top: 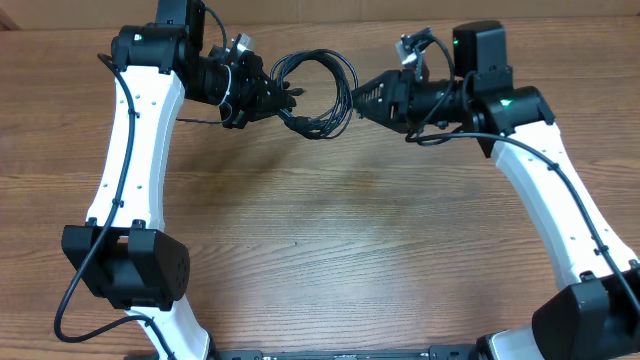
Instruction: Untangle cables
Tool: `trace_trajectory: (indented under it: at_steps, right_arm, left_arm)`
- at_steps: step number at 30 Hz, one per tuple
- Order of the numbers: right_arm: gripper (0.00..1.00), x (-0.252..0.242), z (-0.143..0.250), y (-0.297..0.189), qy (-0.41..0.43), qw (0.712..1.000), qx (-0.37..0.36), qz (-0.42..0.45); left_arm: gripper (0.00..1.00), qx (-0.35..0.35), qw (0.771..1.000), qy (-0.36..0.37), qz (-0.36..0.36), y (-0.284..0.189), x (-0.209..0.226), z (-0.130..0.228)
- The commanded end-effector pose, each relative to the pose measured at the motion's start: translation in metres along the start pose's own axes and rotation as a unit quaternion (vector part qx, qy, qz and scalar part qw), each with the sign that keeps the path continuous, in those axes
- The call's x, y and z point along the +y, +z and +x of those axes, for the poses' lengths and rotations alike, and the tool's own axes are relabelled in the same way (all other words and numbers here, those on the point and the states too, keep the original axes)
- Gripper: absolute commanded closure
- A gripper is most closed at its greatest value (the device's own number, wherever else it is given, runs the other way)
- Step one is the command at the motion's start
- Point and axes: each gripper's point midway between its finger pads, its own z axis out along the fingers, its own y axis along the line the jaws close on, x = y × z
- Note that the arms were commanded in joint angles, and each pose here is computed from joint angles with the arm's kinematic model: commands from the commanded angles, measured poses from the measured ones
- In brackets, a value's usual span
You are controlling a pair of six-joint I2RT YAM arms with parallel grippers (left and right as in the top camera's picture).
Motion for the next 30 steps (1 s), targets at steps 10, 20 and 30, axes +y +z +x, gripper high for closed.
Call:
trace_trajectory:
  at_steps: [10,20,30]
  right_arm:
    - [0.75,-0.109,-0.015,-0.013,0.101,0.951,-0.101,0.274]
    - [0.79,-0.095,-0.060,-0.094,0.036,0.976,-0.133,0.169]
    - [0.32,-0.034,-0.018,-0.056,-0.104,0.988,-0.022,0.108]
  left_arm:
    - [0.96,0.051,0.991,0.096,0.084,-0.002,-0.043,0.036]
    - [0.96,0.003,0.961,0.258,-0.101,0.008,0.013,0.016]
    - [0.96,0.046,0.884,0.445,-0.134,0.035,0.008,0.034]
